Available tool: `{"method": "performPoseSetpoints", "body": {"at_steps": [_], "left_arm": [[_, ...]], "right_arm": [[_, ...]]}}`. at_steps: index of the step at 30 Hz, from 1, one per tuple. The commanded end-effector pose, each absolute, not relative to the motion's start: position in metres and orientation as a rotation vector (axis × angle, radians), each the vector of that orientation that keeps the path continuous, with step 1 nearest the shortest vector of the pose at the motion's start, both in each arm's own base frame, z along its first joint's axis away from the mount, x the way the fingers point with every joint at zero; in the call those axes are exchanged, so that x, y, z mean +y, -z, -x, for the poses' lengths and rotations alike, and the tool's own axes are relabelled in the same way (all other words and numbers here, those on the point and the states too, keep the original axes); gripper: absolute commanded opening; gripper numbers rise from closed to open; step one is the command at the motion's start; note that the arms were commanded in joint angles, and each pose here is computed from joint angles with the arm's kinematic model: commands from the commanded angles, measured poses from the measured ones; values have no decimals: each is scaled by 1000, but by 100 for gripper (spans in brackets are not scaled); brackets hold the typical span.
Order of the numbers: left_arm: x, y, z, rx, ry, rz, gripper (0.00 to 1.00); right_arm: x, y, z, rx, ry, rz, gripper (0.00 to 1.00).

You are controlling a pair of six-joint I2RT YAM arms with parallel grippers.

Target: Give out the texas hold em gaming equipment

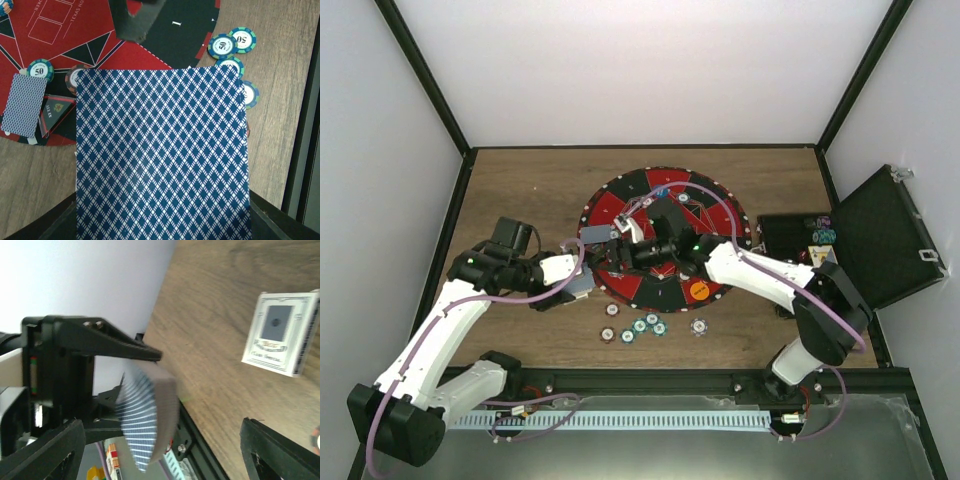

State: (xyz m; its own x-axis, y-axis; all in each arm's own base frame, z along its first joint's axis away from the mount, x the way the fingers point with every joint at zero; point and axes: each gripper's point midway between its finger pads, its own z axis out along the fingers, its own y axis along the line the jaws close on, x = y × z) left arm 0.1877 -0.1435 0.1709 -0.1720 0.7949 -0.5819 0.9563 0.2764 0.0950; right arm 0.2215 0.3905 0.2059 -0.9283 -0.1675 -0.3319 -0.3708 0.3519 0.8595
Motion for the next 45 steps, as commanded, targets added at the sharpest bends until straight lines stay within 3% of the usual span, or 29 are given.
{"method": "performPoseSetpoints", "body": {"at_steps": [1,18,29,45], "left_arm": [[-149,-185,-191,1960,408,-1553,8],[-149,-188,-186,1932,407,-1564,8],[-148,-192,-185,1918,401,-1560,8],[-150,-192,-187,1920,404,-1555,8]], "right_arm": [[415,-226,-207,2345,-1727,551,86],[468,-205,-196,2384,-1842,635,79],[440,-180,-204,2432,-1822,564,68],[400,-198,-215,2391,-1747,486,36]]}}
